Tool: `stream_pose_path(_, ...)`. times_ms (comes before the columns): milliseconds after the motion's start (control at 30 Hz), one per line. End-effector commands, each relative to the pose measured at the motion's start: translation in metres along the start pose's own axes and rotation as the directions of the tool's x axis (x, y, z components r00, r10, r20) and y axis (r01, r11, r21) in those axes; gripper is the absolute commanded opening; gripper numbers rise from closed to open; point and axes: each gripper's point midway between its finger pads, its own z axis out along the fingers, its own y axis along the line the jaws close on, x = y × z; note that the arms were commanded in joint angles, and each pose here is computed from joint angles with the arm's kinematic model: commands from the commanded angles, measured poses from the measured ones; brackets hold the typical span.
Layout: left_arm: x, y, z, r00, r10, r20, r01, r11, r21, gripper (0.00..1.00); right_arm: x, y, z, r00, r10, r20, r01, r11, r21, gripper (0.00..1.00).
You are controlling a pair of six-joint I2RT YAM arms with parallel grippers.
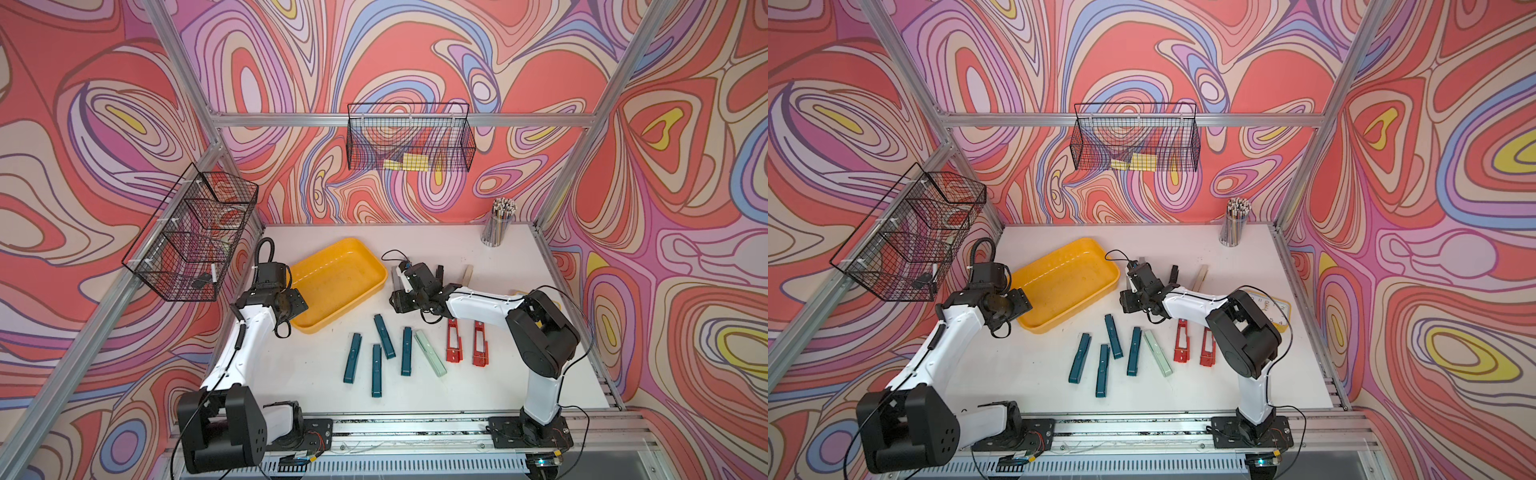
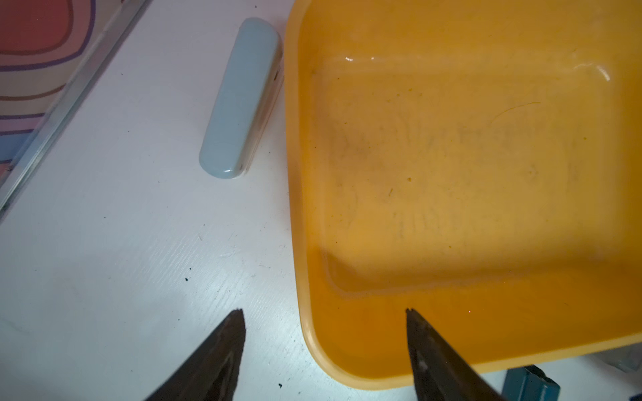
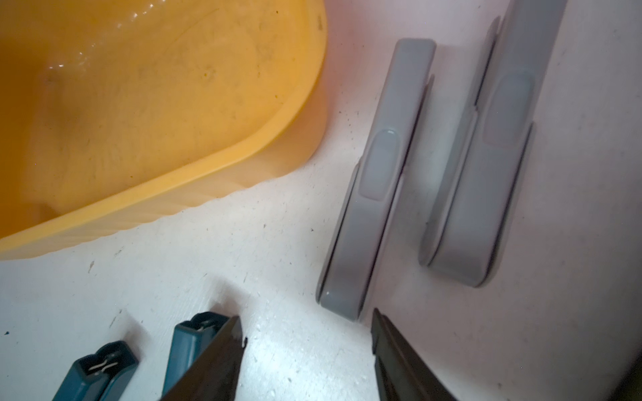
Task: Put the pruning pliers into the storage box
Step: Move the storage box to the center of the board.
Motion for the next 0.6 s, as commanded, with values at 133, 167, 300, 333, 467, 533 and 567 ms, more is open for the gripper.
stream_pose_path(133, 0.001, -0.010, -0.033, 0.999, 0.031, 0.008, -0.032, 0.997, 0.075, 0.81, -0.009, -0.002, 0.009, 1.000, -0.022, 0.006, 0.022, 0.999, 0.040, 0.62)
stream_pose_path(167, 0.001, -0.012, -0.034, 0.999, 0.035, 0.008, -0.035, 0.996, 0.087, 0.82, -0.009, -0.003, 0.010, 1.000, -0.023, 0.006, 0.023, 0.999, 0.044, 0.62)
stream_pose_path(300, 0.001, -0.015, -0.038, 0.999, 0.041, 0.012, -0.042, 0.993, 0.111, 0.83, -0.010, -0.004, 0.014, 1.000, -0.024, 0.008, 0.023, 0.998, 0.053, 0.62)
stream_pose_path(333, 0.002, -0.016, -0.039, 0.999, 0.042, 0.011, -0.043, 0.993, 0.113, 0.84, -0.011, -0.005, 0.015, 1.000, -0.024, 0.009, 0.023, 0.998, 0.056, 0.62)
stream_pose_path(467, 0.002, -0.017, -0.039, 0.999, 0.053, 0.007, -0.054, 0.991, 0.121, 0.84, -0.012, -0.008, 0.017, 0.999, -0.030, 0.013, 0.029, 0.996, 0.079, 0.62)
stream_pose_path(533, 0.003, -0.018, -0.039, 0.998, 0.060, 0.004, -0.060, 0.991, 0.123, 0.84, -0.013, -0.010, 0.018, 0.999, -0.032, 0.014, 0.031, 0.996, 0.088, 0.62)
stream_pose_path(567, 0.003, -0.018, -0.039, 0.998, 0.061, 0.001, -0.061, 0.990, 0.125, 0.85, -0.012, -0.011, 0.020, 0.999, -0.032, 0.013, 0.031, 0.995, 0.090, 0.62)
